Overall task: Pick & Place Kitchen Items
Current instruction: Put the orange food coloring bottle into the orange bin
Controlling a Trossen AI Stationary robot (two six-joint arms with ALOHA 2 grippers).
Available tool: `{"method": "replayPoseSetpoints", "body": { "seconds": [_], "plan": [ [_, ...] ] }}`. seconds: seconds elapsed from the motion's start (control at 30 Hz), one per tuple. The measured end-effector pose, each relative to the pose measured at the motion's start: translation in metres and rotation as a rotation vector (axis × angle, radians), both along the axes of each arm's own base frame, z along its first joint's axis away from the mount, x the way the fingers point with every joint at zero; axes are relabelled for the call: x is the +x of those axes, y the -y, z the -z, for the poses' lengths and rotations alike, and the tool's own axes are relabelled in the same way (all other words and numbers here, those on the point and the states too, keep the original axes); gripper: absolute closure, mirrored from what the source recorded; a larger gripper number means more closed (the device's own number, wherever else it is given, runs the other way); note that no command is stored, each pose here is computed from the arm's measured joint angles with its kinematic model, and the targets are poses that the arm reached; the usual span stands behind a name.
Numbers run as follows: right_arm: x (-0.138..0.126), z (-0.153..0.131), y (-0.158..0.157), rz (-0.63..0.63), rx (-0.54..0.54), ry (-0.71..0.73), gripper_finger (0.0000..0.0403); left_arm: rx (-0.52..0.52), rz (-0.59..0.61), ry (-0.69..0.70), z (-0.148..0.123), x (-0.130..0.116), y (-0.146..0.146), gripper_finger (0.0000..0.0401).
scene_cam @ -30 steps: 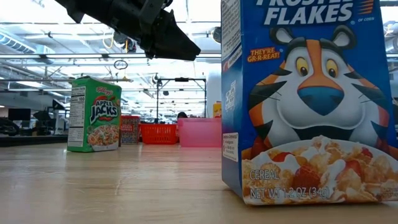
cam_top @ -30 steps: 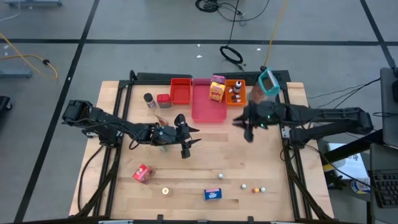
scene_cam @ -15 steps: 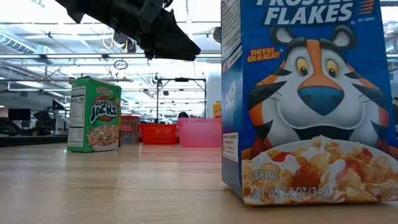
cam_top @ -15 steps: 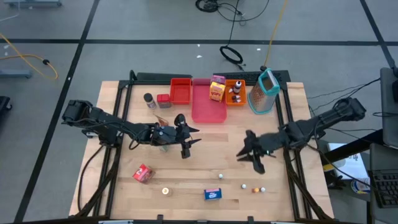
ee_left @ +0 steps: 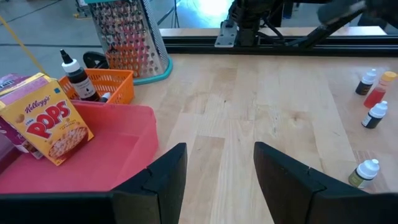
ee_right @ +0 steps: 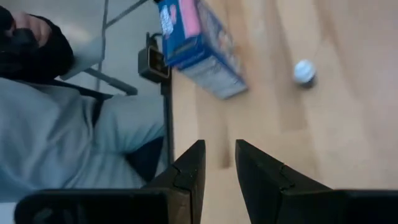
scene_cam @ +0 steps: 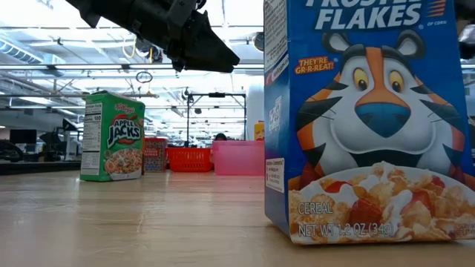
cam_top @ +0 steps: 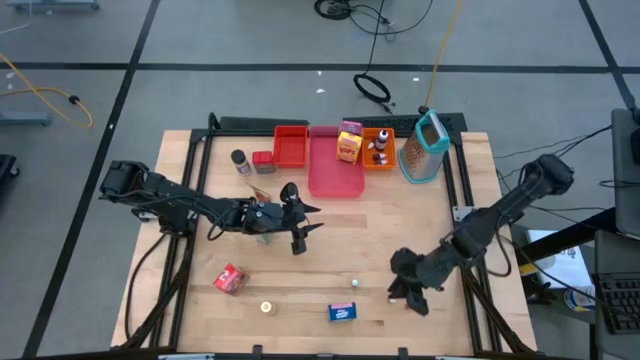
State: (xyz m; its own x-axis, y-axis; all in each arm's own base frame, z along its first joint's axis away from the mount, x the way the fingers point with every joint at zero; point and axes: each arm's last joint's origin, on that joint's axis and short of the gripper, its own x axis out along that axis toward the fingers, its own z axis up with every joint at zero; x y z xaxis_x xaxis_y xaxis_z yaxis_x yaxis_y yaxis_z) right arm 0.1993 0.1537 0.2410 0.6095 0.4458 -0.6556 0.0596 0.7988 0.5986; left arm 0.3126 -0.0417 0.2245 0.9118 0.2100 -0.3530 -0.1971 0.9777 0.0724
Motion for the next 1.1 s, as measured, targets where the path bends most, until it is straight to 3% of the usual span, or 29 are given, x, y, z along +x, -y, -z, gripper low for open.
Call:
{"method": "replayPoseSetpoints", "body": {
  "seconds": [0.37,0.7,0.8,0.93,1.1],
  "plan": [
    [-0.018,0.005,-0.030,0.068,0.255,-0.221,0.0323,-0.002,-0.001,0.001,0.000,0.000,0.000,0.0215],
    [-0.015,0.003,-0.067,0.068,0.445,-0.117,0.0323,-0.002,-0.001,0.000,0.000,0.000,0.000,0.0215],
    [-0.008,0.013,-0.080,0.047,0.469,-0.130,0.0323,-0.006,-0.003,0.001,0.000,0.000,0.000,0.0215],
    [0.007,-0.003,-0.099,-0.033,0.486,-0.158,0.0328,-0.010,-0.004,0.002,0.000,0.000,0.000,0.0215],
    [0.017,-0.031,-0.110,-0.052,0.377,-0.211,0.0350,-0.017,-0.006,0.003,0.000,0.000,0.000,0.0215]
  ]
}}
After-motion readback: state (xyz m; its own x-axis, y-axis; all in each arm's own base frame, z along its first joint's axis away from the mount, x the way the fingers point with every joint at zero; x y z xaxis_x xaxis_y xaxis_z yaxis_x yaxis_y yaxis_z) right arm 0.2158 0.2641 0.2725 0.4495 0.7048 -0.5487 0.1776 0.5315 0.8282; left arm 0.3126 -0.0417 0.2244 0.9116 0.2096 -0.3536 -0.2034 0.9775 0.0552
